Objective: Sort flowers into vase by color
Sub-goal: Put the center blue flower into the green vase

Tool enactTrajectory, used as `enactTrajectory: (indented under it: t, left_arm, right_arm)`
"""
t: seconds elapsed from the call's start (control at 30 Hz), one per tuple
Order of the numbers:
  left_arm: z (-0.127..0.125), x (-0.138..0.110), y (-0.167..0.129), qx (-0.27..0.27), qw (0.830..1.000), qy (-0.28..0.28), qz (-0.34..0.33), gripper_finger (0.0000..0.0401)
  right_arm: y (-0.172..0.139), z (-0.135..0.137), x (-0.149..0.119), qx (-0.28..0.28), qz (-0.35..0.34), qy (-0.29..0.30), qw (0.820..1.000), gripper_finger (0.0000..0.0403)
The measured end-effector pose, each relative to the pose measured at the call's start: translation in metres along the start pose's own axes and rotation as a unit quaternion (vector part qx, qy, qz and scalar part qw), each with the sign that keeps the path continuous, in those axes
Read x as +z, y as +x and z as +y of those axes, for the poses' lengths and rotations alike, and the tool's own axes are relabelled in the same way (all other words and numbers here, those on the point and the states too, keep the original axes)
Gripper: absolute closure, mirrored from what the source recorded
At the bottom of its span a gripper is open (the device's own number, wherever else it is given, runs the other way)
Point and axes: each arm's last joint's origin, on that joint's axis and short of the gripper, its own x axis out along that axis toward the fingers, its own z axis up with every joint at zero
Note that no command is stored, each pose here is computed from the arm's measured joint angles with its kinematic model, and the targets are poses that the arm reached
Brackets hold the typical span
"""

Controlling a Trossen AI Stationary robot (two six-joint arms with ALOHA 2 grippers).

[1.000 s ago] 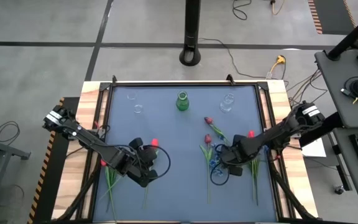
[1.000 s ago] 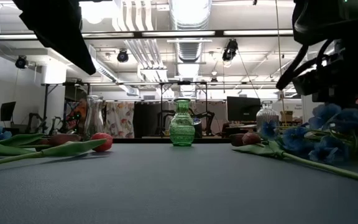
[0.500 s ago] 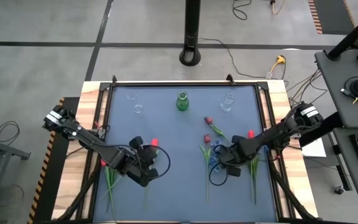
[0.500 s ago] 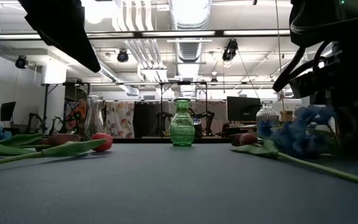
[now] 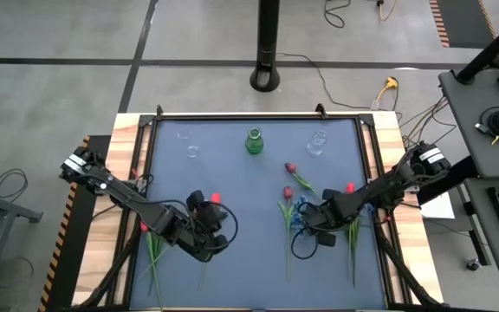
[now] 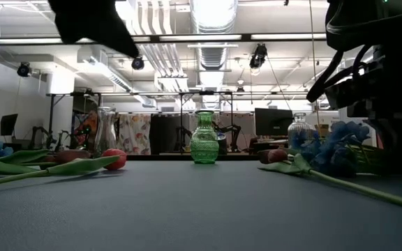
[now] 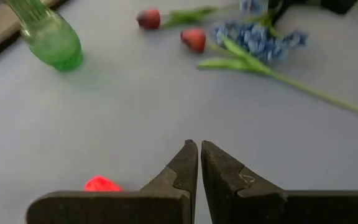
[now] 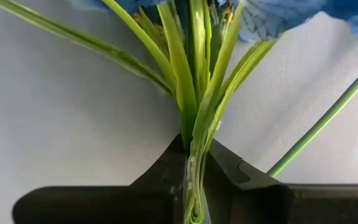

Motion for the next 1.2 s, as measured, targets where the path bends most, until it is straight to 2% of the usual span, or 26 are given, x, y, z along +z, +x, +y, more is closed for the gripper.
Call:
enactTrajectory:
  t: [0.1,0.23,0.33,0.47,0.63,0.73,0.83,1.0,1.07,1.2]
  left_arm:
    - [-0.001,0.003,-0.001,0.005,1.0,0.001,-0.013,0.0395]
    - [-0.001,0.003,-0.001,0.006,0.999,0.031,-0.013,0.0395]
    - [-0.003,0.001,-0.004,-0.002,0.996,0.084,-0.012,0.0395]
    - [-0.009,-0.004,-0.01,-0.04,0.985,0.17,0.002,0.0395]
    - [-0.012,0.007,-0.023,-0.089,0.973,0.206,-0.047,0.0397]
    - [-0.014,0.005,-0.025,-0.155,0.955,0.238,-0.087,0.04]
    - [-0.008,-0.002,-0.027,-0.23,0.936,0.233,-0.133,0.04]
    - [0.016,-0.016,-0.029,-0.265,0.928,0.169,-0.201,0.0401]
    - [0.026,-0.017,-0.033,-0.268,0.925,0.14,-0.23,0.0401]
    - [0.046,-0.021,-0.039,-0.242,0.93,0.099,-0.258,0.0401]
  right_arm:
    - [-0.003,-0.001,0.0,0.004,-0.006,-0.005,1.0,0.0375]
    - [-0.013,-0.002,-0.001,0.017,-0.026,-0.013,0.999,0.0375]
    - [-0.024,-0.005,-0.003,0.027,-0.053,-0.013,0.998,0.0374]
    - [-0.045,-0.012,-0.007,0.031,-0.112,-0.006,0.993,0.0374]
    - [-0.073,-0.016,-0.007,0.062,-0.22,-0.009,0.973,0.0374]
    - [-0.089,-0.017,-0.004,0.083,-0.293,-0.026,0.952,0.0374]
    - [-0.103,-0.017,-0.001,0.097,-0.356,-0.044,0.928,0.0374]
    - [-0.116,-0.016,0.004,0.099,-0.43,-0.062,0.895,0.0374]
    - [-0.118,-0.016,0.006,0.093,-0.44,-0.068,0.891,0.0374]
    - [-0.116,-0.017,0.006,0.075,-0.441,-0.064,0.892,0.0374]
